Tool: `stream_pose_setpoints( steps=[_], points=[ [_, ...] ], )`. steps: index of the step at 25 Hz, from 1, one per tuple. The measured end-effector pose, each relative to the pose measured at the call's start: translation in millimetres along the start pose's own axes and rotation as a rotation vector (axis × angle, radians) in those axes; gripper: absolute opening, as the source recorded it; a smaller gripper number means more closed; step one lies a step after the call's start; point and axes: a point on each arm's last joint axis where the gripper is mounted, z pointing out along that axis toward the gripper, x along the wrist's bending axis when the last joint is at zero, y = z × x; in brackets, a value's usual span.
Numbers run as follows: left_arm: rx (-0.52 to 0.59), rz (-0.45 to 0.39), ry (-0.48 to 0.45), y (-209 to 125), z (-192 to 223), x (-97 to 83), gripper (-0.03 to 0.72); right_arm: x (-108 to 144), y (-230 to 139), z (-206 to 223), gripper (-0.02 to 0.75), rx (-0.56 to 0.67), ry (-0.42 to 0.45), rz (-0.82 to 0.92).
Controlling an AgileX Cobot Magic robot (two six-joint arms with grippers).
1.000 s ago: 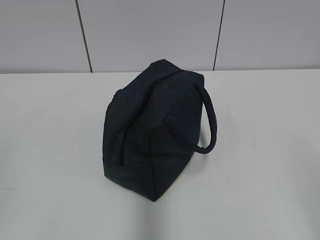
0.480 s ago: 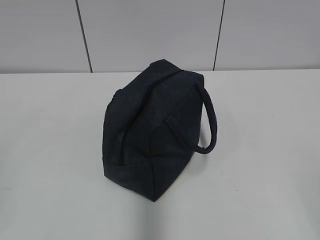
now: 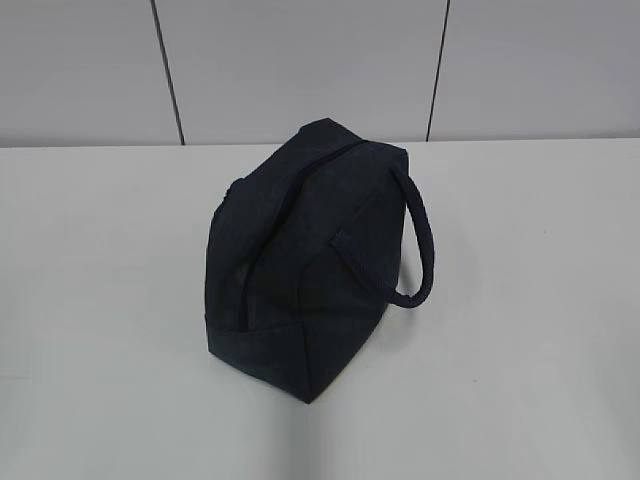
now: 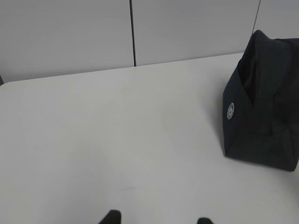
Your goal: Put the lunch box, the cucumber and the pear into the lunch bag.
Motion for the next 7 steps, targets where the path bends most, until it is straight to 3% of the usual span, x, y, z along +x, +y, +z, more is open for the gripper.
stream_pose_setpoints(
  steps=[7],
  points=[
    [0.000,0.000,0.000,0.0,0.0,0.0,0.289,0.0,0.0,0.0,0.464,0.000,0.000,0.000]
  ],
)
